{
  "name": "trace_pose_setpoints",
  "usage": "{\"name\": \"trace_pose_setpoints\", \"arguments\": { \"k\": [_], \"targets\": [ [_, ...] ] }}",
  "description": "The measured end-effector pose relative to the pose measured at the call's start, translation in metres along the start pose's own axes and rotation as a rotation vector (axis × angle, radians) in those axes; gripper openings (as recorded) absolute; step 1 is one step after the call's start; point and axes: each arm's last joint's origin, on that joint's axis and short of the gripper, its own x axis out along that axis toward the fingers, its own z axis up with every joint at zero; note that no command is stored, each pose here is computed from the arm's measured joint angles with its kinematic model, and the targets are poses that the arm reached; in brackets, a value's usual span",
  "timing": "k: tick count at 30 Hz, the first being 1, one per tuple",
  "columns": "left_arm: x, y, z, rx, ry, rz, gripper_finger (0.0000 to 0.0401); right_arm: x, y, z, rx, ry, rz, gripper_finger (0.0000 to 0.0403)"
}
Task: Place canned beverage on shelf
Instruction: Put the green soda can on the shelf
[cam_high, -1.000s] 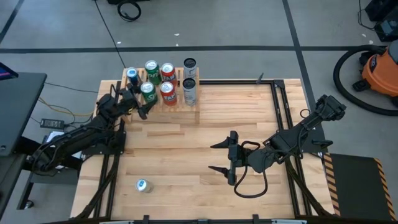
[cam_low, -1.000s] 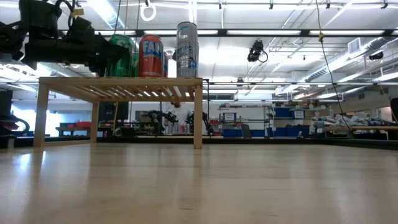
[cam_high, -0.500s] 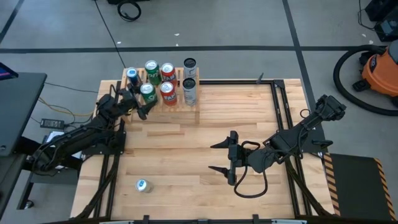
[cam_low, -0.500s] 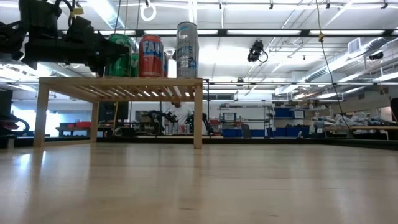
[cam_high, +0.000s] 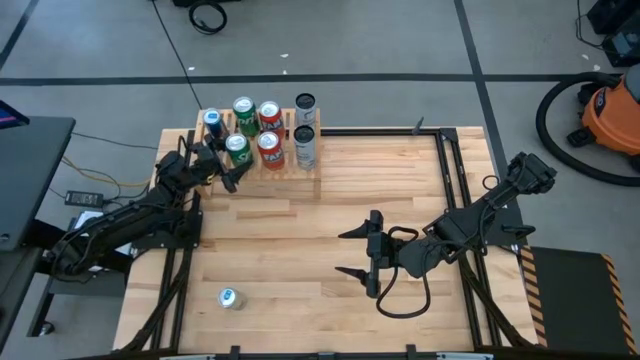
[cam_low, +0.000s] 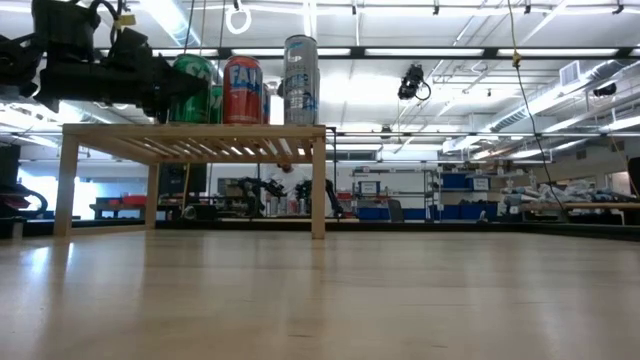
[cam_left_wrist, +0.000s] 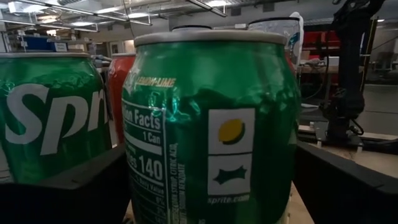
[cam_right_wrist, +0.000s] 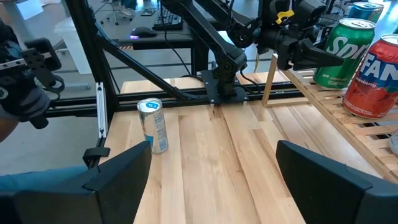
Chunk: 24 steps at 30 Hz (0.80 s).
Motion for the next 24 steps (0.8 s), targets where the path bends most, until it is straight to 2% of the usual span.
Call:
{"name": "trace_pose_setpoints", "arguments": {
  "k": [13,24],
  "targets": [
    [-0.0001,0.0003,0.0,0.015,-0.005,0.011,0.0311,0.0,0.0,0.0,0.0,0.0,0.0,0.0355],
    [0.0007,0.0013,0.0029,0.023,-0.04,0.033,0.032,0.0,0.0,0.0,0.001,0.0,0.0,0.0355]
  ]
}}
